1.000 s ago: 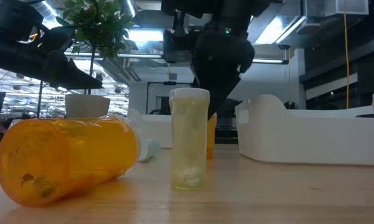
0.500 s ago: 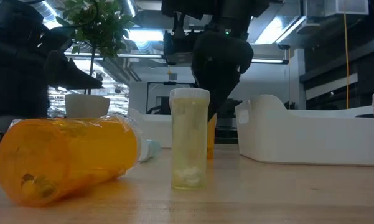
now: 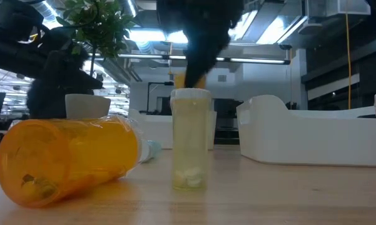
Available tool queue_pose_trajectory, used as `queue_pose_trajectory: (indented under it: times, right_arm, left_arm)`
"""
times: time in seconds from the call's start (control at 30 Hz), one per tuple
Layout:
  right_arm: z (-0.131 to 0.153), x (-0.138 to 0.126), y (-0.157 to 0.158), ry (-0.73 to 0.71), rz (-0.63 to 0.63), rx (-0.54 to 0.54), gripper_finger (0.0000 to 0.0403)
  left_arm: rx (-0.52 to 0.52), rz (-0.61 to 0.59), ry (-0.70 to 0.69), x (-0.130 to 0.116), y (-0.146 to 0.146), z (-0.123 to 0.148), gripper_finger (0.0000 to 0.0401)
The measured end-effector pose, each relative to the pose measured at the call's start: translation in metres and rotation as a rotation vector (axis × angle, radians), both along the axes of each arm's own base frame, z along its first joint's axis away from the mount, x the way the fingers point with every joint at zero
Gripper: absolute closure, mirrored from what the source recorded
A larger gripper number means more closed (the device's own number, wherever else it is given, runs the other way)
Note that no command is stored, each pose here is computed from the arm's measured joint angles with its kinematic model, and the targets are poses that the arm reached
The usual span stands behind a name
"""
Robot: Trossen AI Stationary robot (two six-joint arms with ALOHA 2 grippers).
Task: Pick and place medicine bottles into bin by pill shape (circle, oval)
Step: Put the large orange pill bottle into the top white bin
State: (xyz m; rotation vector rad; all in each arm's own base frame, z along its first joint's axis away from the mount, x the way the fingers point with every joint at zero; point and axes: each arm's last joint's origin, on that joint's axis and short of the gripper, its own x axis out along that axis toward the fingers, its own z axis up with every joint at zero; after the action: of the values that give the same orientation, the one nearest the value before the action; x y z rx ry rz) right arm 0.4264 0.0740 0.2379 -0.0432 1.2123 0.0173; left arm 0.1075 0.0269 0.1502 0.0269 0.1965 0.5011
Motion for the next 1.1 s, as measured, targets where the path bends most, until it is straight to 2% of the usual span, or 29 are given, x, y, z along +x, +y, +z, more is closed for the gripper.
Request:
queue_pose_trajectory:
  times: [0.2, 0.33, 0.53, 0.67, 0.87, 1.1]
  right_arm:
    - [0.045, 0.008, -0.029, -0.08, 0.02, -0.148, 0.0202]
    - [0.054, 0.013, -0.062, -0.116, -0.006, -0.169, 0.02]
    - [0.033, 0.014, -0.122, -0.115, -0.097, -0.078, 0.0199]
    - [0.013, 0.007, -0.152, -0.079, -0.168, -0.025, 0.0198]
    - [-0.009, 0.001, -0.172, -0.066, -0.199, 0.016, 0.0198]
    - [-0.02, 0.0, -0.178, -0.089, -0.185, 0.014, 0.0197]
  left_arm:
    - [-0.001, 0.001, 0.0, 0.0, 0.0, 0.0, 0.0199]
    - [-0.001, 0.001, -0.001, 0.0, 0.0, 0.0, 0.0199]
    - [-0.001, 0.001, 0.0, 0.0, 0.0, 0.0, 0.0199]
    - [-0.001, 0.001, -0.001, 0.0, 0.0, 0.0, 0.0199]
    - [0.0, 0.0, 0.0, 0.0, 0.0, 0.0, 0.0199]
    - [0.0, 0.0, 0.001, 0.0, 0.0, 0.0, 0.0199]
